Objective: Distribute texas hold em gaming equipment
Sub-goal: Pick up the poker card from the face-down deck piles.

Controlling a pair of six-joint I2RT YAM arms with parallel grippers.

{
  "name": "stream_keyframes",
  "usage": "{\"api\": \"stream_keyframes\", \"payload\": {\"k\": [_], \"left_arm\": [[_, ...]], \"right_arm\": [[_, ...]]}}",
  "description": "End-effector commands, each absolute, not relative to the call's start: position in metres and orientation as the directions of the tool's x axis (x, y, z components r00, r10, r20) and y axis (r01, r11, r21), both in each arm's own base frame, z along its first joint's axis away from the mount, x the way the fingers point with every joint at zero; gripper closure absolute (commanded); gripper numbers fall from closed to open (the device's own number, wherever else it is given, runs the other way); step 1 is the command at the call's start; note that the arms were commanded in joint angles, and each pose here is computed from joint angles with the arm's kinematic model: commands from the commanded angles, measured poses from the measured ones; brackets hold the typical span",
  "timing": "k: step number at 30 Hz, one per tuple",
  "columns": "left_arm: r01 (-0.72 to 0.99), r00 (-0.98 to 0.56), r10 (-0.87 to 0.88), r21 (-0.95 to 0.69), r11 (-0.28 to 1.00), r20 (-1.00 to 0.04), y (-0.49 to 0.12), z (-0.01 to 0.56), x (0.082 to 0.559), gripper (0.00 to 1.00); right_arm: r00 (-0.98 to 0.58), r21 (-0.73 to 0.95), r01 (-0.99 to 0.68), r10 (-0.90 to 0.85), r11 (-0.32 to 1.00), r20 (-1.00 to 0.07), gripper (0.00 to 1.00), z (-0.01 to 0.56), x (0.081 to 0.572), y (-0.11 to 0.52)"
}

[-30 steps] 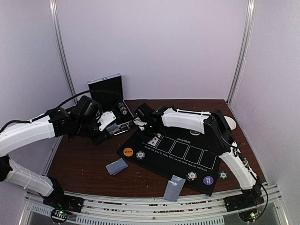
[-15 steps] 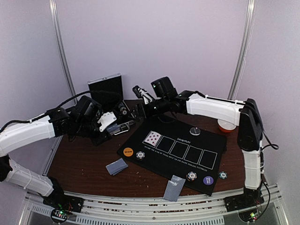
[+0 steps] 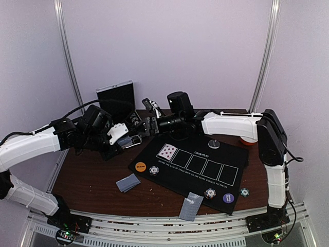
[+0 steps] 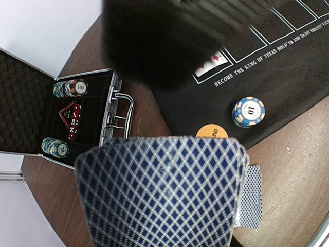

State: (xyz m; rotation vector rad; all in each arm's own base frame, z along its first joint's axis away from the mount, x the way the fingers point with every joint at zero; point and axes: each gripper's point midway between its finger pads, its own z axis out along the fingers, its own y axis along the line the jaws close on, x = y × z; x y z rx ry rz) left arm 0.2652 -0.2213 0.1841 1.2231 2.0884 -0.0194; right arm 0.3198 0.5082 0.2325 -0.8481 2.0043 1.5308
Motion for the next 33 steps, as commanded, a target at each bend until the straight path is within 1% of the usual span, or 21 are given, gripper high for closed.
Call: {"api": "stream_keyframes", "payload": {"k": [1, 7, 15, 20, 22, 28, 31, 33], "left_arm": [[0.754, -0.249, 0.719, 0.335, 0.564, -0.650, -0.231, 0.212, 0.274, 0.60], [0.764, -0.240, 0.711, 0.323, 0.558, -0.661, -0.235, 0.214, 0.273, 0.61], [0.768, -0.225, 0.707, 0.325, 0.552, -0.670, -0.237, 0.215, 0.272, 0.61], [0.757, -0.220, 0.700, 0.334, 0.562, -0.679, -0.234, 0.219, 0.273, 0.61], [0.755, -0.222, 0.701, 0.336, 0.563, -0.678, -0.233, 0.218, 0.272, 0.63], [0.752, -0.225, 0.705, 0.340, 0.565, -0.673, -0.231, 0.216, 0.272, 0.63], [0.751, -0.227, 0.706, 0.341, 0.565, -0.670, -0.230, 0.214, 0.272, 0.63], [0.750, -0.228, 0.707, 0.342, 0.566, -0.669, -0.230, 0.214, 0.272, 0.63]], "right_arm": [[-0.671, 0.670, -0.738, -0.197, 0.087, -0.714, 0.15, 0.248, 0.307, 0.523], [-0.684, 0.677, -0.727, -0.215, 0.119, -0.697, 0.16, 0.231, 0.310, 0.531], [-0.685, 0.683, -0.721, -0.265, 0.115, -0.678, 0.21, 0.216, 0.303, 0.550], [-0.679, 0.676, -0.726, -0.290, 0.128, -0.675, 0.25, 0.210, 0.300, 0.548], [-0.663, 0.654, -0.743, -0.297, 0.144, -0.687, 0.28, 0.210, 0.301, 0.545], [-0.659, 0.624, -0.751, -0.290, 0.216, -0.694, 0.44, 0.209, 0.313, 0.530], [-0.658, 0.611, -0.753, -0.298, 0.245, -0.692, 0.50, 0.207, 0.316, 0.524], [-0.652, 0.597, -0.759, -0.306, 0.261, -0.694, 0.51, 0.206, 0.317, 0.521]]}}
